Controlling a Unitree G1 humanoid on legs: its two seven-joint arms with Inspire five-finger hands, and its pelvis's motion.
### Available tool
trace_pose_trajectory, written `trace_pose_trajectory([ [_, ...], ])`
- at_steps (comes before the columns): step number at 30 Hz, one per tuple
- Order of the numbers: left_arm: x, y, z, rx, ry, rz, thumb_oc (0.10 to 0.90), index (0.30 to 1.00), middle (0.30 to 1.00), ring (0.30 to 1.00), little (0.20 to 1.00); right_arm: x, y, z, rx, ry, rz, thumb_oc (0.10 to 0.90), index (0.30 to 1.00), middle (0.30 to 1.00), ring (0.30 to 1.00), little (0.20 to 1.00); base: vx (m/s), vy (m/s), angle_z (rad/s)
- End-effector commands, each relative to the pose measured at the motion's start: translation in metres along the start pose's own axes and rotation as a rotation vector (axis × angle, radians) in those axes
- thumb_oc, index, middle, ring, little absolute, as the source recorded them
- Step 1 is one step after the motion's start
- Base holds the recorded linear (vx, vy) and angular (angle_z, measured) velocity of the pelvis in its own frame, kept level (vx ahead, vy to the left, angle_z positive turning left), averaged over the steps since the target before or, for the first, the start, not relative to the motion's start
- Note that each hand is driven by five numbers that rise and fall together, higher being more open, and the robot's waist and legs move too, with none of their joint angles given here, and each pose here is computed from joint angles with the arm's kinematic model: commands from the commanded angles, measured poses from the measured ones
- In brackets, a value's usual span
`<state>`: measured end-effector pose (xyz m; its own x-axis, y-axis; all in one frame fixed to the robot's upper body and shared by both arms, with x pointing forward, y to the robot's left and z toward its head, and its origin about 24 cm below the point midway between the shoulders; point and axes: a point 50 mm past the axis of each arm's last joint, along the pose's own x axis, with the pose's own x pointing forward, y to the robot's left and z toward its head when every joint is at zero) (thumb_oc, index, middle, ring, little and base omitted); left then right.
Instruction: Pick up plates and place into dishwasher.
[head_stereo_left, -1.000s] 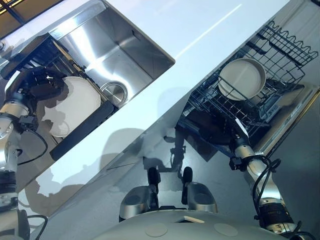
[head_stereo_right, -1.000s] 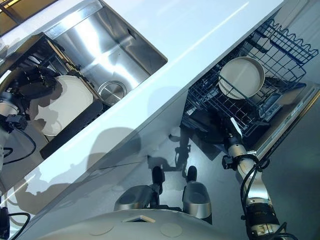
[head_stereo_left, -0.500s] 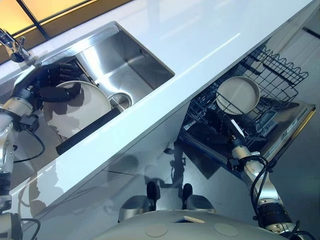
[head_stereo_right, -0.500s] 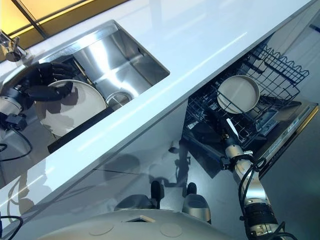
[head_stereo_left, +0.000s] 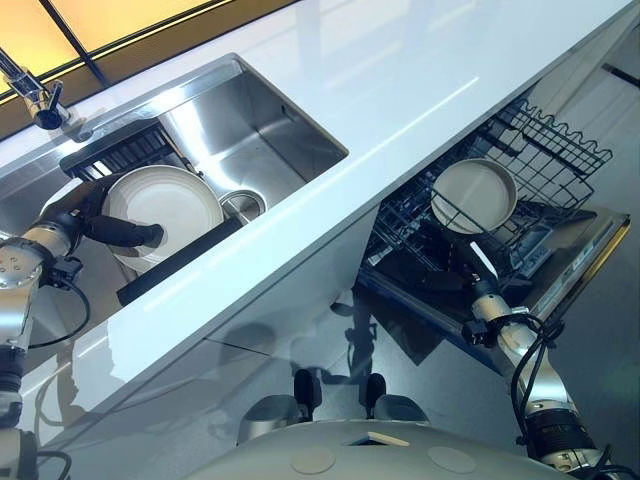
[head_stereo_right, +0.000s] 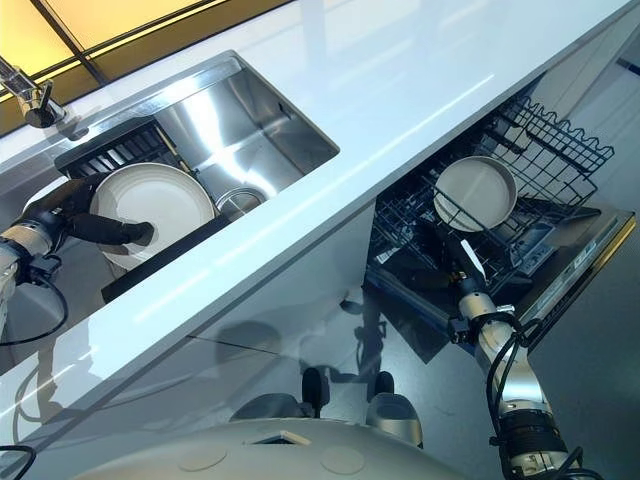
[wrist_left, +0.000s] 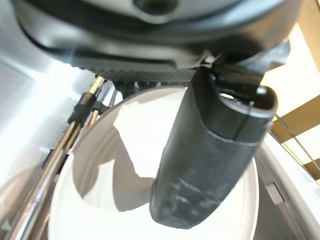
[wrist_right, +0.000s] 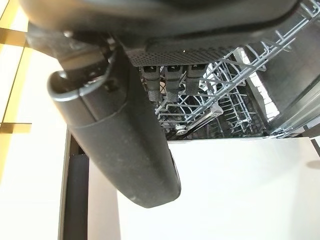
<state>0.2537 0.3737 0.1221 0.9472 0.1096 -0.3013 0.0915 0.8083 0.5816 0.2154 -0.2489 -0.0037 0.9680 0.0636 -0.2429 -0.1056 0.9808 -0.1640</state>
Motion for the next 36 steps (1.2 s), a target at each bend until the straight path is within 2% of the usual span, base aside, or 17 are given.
trace_pose_trajectory([
  [1,0.01,-0.021,0.024,0.044,-0.115,-0.125,0.8,0.9,0.9,0.9,0.9,0.016,-0.012,0.052,-0.016,-0.238,-0.005,0.8,0.9,0.9,0.9,0.9,-0.02,-0.001,-0.04],
  [8,0.01,-0.021,0.031,-0.015,-0.185,-0.083,0.8,0.9,0.9,0.9,0.9,0.018,-0.009,0.051,-0.006,-0.234,-0.006,0.8,0.9,0.9,0.9,0.9,-0.01,-0.005,-0.03],
  [9,0.01,-0.021,0.035,-0.032,-0.215,-0.07,0.729,0.839,0.839,0.839,0.829,0.019,-0.008,0.05,-0.003,-0.233,-0.007,0.8,0.9,0.9,0.9,0.9,0.0,0.0,0.0],
  [10,0.01,-0.022,0.039,-0.053,-0.249,-0.061,0.1,0.3,0.3,0.3,0.2,0.019,-0.006,0.05,0.0,-0.232,-0.007,0.8,0.9,0.9,0.9,0.9,0.0,0.0,0.0],
  [15,0.007,-0.02,0.065,-0.154,-0.423,-0.006,0.1,0.3,0.3,0.3,0.2,0.022,-0.001,0.049,0.006,-0.239,-0.008,0.8,0.9,0.9,0.9,0.9,-0.01,-0.009,-0.01],
  [20,-0.009,-0.003,0.096,-0.256,-0.671,0.179,0.1,0.3,0.3,0.3,0.2,0.024,0.003,0.055,0.011,-0.275,-0.017,0.8,0.9,0.9,0.9,0.9,-0.04,-0.031,0.0],
  [21,-0.014,0.002,0.098,-0.232,-0.697,0.241,0.1,0.3,0.3,0.3,0.2,0.024,0.003,0.058,0.01,-0.293,-0.025,0.8,0.9,0.9,0.9,0.9,-0.04,-0.041,-0.01],
  [25,-0.035,0.03,0.094,0.051,-0.695,0.503,0.1,0.3,0.3,0.3,0.2,0.019,-0.007,0.089,-0.037,-0.437,-0.098,0.8,0.9,0.9,0.9,0.9,-0.05,-0.055,-0.03],
  [27,-0.042,0.038,0.092,0.121,-0.691,0.537,0.1,0.3,0.3,0.3,0.2,0.014,-0.017,0.111,-0.084,-0.535,-0.156,0.8,0.9,0.9,0.9,0.9,-0.02,-0.056,0.01],
  [32,-0.056,0.036,0.099,0.207,-0.756,0.642,0.1,0.3,0.3,0.3,0.2,-0.012,-0.039,0.173,-0.435,-0.855,-0.447,0.8,0.9,0.9,0.9,0.9,0.0,-0.051,0.02],
  [34,-0.063,0.034,0.105,0.227,-0.8,0.694,0.1,0.3,0.3,0.3,0.2,-0.021,-0.05,0.193,-0.537,-0.923,-0.552,0.8,0.9,0.9,0.9,0.9,0.03,-0.057,0.06],
  [36,-0.067,0.034,0.109,0.225,-0.825,0.714,0.1,0.3,0.3,0.3,0.2,-0.026,-0.059,0.202,-0.558,-0.935,-0.595,0.8,0.9,0.9,0.9,0.9,0.02,-0.042,0.13],
])
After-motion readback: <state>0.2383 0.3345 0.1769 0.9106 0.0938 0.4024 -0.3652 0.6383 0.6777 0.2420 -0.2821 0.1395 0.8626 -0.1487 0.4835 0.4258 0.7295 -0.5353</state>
